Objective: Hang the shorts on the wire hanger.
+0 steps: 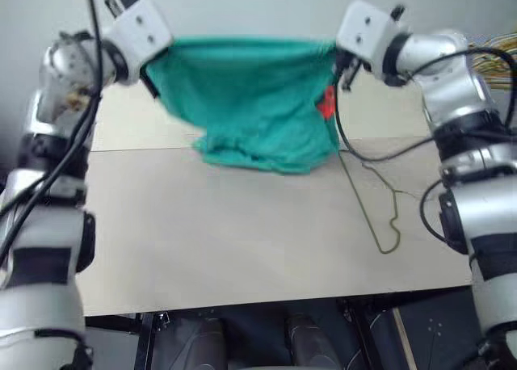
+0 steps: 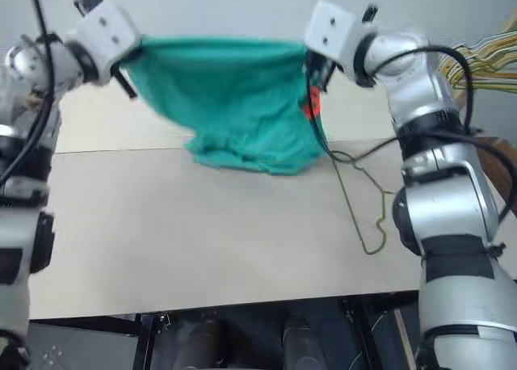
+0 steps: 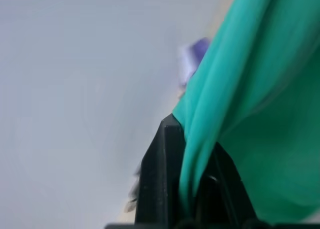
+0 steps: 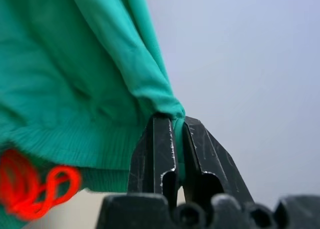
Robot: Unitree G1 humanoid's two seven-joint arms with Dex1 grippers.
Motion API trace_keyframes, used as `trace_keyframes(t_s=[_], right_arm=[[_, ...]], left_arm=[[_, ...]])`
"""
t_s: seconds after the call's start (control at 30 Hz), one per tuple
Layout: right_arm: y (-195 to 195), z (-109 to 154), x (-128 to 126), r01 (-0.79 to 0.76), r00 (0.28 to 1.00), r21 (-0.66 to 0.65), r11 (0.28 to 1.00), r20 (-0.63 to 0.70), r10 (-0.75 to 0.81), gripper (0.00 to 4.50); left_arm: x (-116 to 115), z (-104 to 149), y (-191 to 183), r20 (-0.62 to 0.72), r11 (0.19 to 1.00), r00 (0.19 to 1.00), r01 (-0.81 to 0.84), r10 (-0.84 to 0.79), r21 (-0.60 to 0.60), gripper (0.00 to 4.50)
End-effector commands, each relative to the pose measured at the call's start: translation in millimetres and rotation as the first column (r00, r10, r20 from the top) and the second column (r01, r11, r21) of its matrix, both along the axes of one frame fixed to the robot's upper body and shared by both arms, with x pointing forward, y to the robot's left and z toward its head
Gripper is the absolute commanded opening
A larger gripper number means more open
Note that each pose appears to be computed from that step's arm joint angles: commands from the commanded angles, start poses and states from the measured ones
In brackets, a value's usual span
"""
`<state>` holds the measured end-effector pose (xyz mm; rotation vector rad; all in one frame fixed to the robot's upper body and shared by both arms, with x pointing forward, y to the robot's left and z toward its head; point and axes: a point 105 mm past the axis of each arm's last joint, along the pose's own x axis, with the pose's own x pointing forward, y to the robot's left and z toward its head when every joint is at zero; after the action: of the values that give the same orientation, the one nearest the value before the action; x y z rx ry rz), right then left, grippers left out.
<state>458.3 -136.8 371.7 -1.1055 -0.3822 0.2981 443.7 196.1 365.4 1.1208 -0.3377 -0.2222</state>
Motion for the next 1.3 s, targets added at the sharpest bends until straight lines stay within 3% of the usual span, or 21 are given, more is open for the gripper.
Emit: trace_keyframes(t_s=[0.03, 0.13, 0.27, 0.33, 0.47, 0.53, 0.67, 0.77, 0.9, 1.0, 1.13, 1.3], right_arm=[[-46, 53, -9, 0.168, 0.924, 0.234, 0.958, 0.300, -0.236, 0.00], [-52, 68, -18, 0.150, 0.868, 0.305, 0.940, 0.414, -0.273, 0.00], [-66, 49, -19, 0.162, 0.850, 0.266, 0.950, 0.451, -0.271, 0.00], [-71, 32, -17, 0.163, 0.866, 0.228, 0.960, 0.433, -0.250, 0.00], [-77, -14, -17, 0.105, 0.921, 0.122, 0.987, 0.363, -0.143, 0.00], [-72, -50, -24, -0.010, 0.963, 0.078, 0.997, 0.270, -0.011, 0.00], [-61, -102, -45, -0.202, 0.975, 0.031, 0.979, 0.096, 0.198, 0.00], [-50, -150, -77, -0.367, 0.926, -0.019, 0.930, -0.109, 0.363, 0.00], [-42, -181, -113, -0.504, 0.828, -0.048, 0.863, -0.311, 0.466, 0.00], [-39, -198, -141, -0.588, 0.734, -0.062, 0.806, -0.458, 0.500, 0.00], [-40, -212, -160, -0.629, 0.670, -0.079, 0.773, -0.559, 0.488, 0.00], [-41, -207, -175, -0.648, 0.578, -0.012, 0.762, -0.659, 0.481, 0.00]], left_arm=[[-8, 61, 27, 0.321, 0.982, 0.930, -0.151, 0.180, -0.113, 0.01], [-20, 86, 15, 0.470, 0.987, 0.870, -0.109, 0.151, -0.115, 0.01], [-30, 79, 2, 0.545, 0.999, 0.838, -0.037, 0.023, 0.013, 0.01], [-30, 66, -1, 0.512, 0.999, 0.858, 0.026, -0.037, 0.030, 0.01], [-41, 12, -15, 0.364, 0.963, 0.894, 0.220, -0.262, 0.154, 0.01], [-62, -33, -24, 0.205, 0.909, 0.887, 0.393, -0.414, 0.137, 0.01], [-114, -88, -32, -0.088, 0.797, 0.798, 0.601, -0.596, 0.056, 0.01], [-148, -123, -22, -0.358, 0.760, 0.702, 0.650, -0.615, -0.031, 0.01], [-180, -154, -1, -0.650, 0.760, 0.551, 0.647, -0.523, -0.063, 0.01], [-212, -179, 19, -0.839, 0.737, 0.365, 0.673, -0.404, -0.062, 0.01], [-238, -193, 18, -0.895, 0.702, 0.226, 0.702, -0.385, -0.124, 0.01], [-244, -195, 11, -0.884, 0.697, 0.206, 0.697, -0.420, -0.168, 0.01]])
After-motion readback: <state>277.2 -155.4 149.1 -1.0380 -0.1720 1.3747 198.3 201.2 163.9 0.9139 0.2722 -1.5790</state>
